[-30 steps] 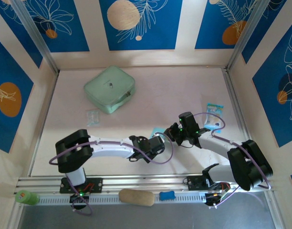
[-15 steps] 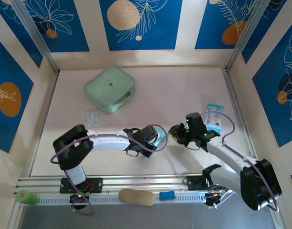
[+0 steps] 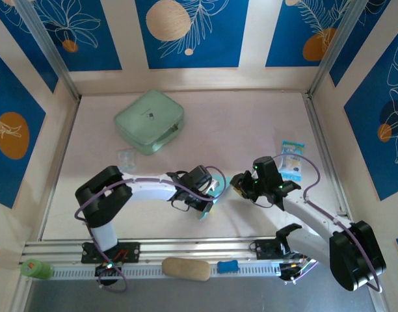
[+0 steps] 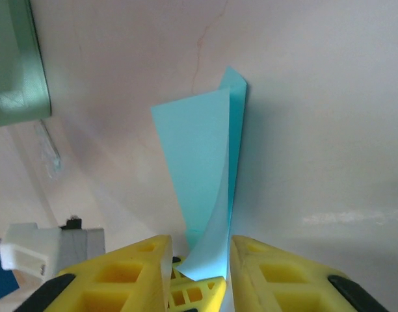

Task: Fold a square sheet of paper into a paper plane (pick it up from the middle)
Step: Fold the wing for the fifth time at the center of the table.

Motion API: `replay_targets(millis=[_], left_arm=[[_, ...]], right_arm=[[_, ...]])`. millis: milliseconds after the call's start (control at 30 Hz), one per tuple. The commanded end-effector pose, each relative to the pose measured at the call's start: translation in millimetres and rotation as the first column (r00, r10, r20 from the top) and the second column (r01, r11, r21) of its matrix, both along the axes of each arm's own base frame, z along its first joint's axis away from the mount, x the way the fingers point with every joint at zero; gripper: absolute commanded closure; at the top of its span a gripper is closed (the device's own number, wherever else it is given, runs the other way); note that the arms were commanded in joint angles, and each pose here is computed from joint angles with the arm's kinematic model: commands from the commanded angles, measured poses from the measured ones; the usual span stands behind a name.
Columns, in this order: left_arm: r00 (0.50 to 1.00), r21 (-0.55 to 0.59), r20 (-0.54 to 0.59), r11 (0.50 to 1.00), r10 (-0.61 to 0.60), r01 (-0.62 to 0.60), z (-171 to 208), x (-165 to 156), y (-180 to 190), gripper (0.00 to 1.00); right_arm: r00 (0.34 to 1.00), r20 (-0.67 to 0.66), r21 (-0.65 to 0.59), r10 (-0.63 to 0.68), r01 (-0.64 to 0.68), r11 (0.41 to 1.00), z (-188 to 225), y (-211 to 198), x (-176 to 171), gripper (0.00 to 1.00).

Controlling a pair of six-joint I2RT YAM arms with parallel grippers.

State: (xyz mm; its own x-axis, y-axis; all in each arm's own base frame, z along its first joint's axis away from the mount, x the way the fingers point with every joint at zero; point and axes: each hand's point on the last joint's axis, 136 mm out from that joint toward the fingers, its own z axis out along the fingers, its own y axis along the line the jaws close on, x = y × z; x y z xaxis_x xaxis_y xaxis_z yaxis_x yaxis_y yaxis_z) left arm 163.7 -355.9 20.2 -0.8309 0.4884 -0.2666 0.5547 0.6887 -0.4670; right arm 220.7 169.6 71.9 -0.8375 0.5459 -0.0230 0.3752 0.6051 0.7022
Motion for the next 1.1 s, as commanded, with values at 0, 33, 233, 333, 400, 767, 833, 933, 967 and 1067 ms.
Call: replay_targets(millis=[0,33,233,333,400,767,833,933,967,1067], left_arm=[[0.997,-0.007,-0.077,1.000,0.011,-0.012,-9.6,-6.0,2.1,1.00],[0.996,-0.014,-0.087,1.000,0.013,-0.015,-9.9,-6.1,1.6,1.00],[0.988,-0.061,-0.153,0.997,0.037,-0.046,-12.1,-4.1,1.3,1.00],[0.982,-0.096,-0.185,0.993,0.048,-0.066,-12.0,-3.7,0.9,1.00],[0.977,-0.117,-0.204,0.990,0.054,-0.079,-11.9,-3.3,0.6,1.00],[0.953,-0.210,-0.288,0.966,0.090,-0.154,-9.3,0.4,0.8,1.00],[0.951,-0.226,-0.294,0.960,0.093,-0.163,-7.7,0.8,0.6,1.00],[0.947,-0.239,-0.303,0.954,0.103,-0.180,-5.4,2.7,1.6,1.00],[0.946,-0.244,-0.308,0.952,0.105,-0.185,-4.5,2.9,2.1,1.00],[0.935,-0.275,-0.331,0.935,0.125,-0.223,-0.3,6.6,2.6,1.00]], right_arm=[[0.995,0.042,0.017,0.091,-0.092,0.996,-1.9,13.4,-4.7,0.76],[0.993,0.047,0.020,0.106,-0.107,0.994,-2.9,16.4,-5.8,0.78],[0.979,0.077,0.005,0.186,-0.187,0.982,-10.8,31.1,-11.0,0.87],[0.971,0.092,-0.004,0.221,-0.221,0.975,-12.6,38.8,-11.0,0.89],[0.961,0.122,-0.022,0.246,-0.245,0.969,-11.9,45.6,-8.4,0.90],[0.935,0.123,-0.001,0.333,-0.335,0.942,-19.6,68.7,-4.1,0.93],[0.936,0.121,0.000,0.329,-0.332,0.943,-21.0,69.2,-1.4,0.93],[0.938,0.120,0.016,0.325,-0.329,0.944,-21.8,68.6,2.1,0.93],[0.939,0.119,0.019,0.322,-0.326,0.945,-22.1,67.8,3.2,0.93],[0.941,0.125,0.023,0.313,-0.318,0.948,-21.9,65.0,5.9,0.93]])
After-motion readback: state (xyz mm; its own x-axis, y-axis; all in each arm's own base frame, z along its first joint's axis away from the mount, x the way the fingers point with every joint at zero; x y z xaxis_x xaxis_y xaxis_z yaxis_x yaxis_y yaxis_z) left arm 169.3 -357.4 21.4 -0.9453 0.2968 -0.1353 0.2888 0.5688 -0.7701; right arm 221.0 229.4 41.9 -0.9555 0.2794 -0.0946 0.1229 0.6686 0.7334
